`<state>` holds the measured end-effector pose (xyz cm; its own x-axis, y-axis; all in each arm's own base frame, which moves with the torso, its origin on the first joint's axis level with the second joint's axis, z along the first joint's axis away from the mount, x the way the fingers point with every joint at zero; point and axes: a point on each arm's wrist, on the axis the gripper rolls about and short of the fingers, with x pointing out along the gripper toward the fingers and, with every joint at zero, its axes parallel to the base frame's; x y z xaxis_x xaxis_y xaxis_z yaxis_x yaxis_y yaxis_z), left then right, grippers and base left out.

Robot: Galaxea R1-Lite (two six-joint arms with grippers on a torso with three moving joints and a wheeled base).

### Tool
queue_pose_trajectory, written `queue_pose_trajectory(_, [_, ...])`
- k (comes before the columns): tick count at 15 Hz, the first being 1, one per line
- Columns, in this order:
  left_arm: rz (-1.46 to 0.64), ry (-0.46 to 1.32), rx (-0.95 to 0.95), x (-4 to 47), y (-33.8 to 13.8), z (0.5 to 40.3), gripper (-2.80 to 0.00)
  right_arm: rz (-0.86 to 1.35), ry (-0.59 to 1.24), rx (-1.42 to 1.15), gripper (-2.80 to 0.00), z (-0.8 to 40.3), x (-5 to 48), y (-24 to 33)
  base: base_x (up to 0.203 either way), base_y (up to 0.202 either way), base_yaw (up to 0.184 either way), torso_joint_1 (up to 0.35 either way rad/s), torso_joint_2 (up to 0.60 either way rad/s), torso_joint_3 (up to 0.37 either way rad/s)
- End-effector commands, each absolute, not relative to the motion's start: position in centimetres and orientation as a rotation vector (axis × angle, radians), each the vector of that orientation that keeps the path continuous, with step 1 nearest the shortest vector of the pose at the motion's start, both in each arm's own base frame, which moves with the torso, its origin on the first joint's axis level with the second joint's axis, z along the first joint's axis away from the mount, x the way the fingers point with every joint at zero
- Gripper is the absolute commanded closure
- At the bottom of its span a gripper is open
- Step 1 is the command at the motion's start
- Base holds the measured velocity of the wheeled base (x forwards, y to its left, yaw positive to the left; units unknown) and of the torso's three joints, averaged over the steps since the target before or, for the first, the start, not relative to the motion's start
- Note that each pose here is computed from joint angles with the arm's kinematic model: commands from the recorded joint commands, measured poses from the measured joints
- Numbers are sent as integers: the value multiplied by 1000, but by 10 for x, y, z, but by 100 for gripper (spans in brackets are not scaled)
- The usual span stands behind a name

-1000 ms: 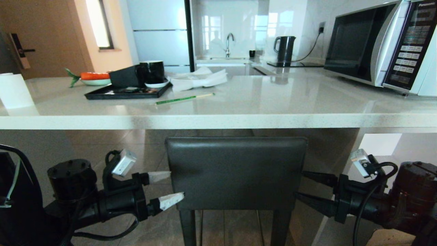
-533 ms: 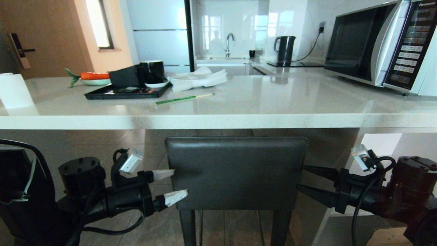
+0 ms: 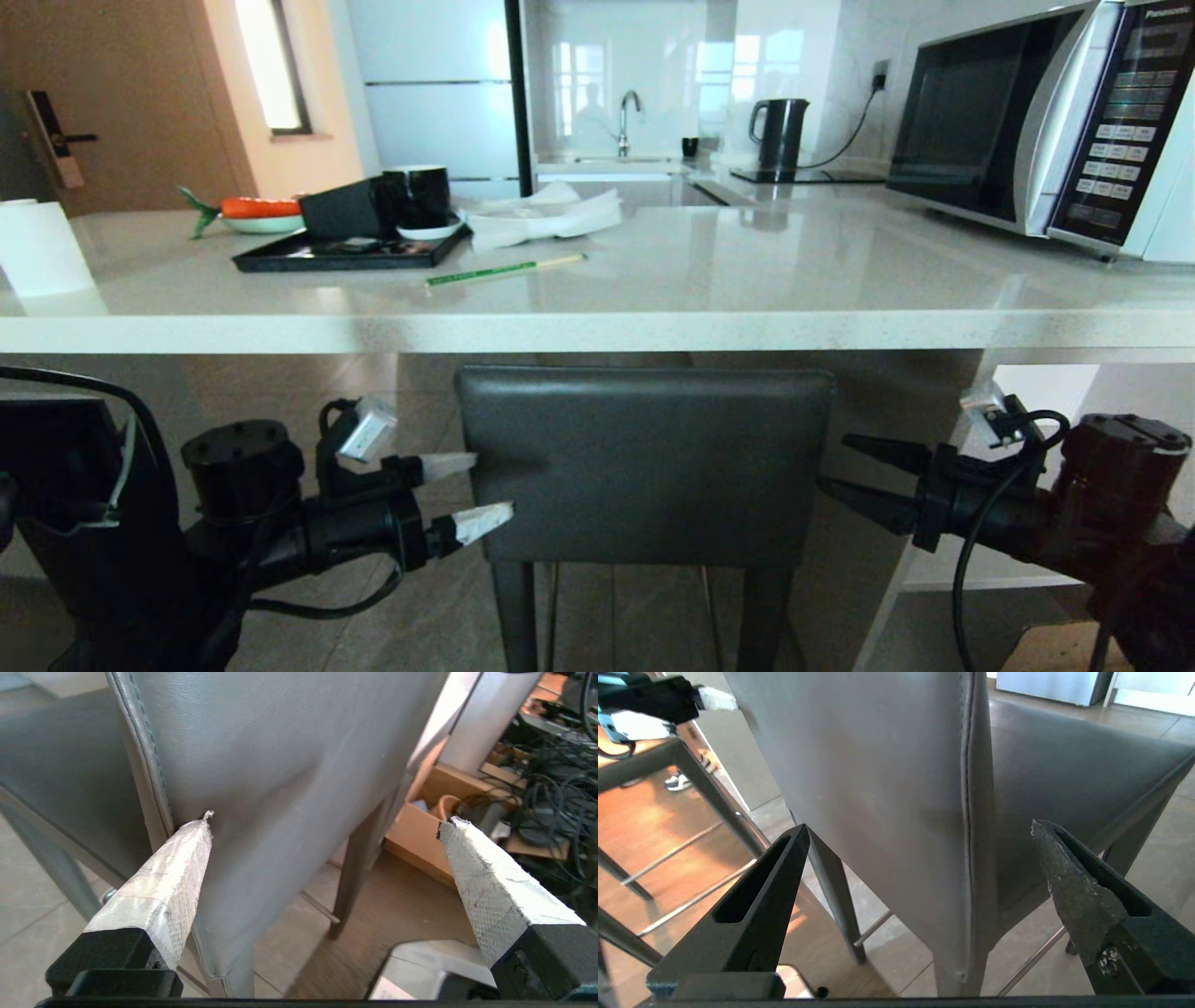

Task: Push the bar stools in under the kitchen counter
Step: Pull the gray chair out from under the dining table

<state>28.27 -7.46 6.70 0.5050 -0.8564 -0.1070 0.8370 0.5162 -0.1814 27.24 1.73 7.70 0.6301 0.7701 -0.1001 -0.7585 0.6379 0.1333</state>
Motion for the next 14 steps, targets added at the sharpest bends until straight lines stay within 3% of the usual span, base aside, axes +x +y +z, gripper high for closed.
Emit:
queue_pose_trajectory(1, [-1047,200,-114,285,-79,62,-280,885,163,76,-280,66,284,18,0,0,0,0,0,0])
queue_pose_trajectory(4, [-1051,190,-110,285,-80,65,-280,890,141,41,-280,63,292,17,0,0,0,0,0,0])
queue_pose_trajectory(8, [-1045,242,-122,249,-73,70,-280,883,143,45,-280,66,287,15,0,0,0,0,0,0])
queue_pose_trajectory(14, [-904,188,-108,276,-37,69,-280,883,131,39,-280,60,303,15,0,0,0,0,0,0])
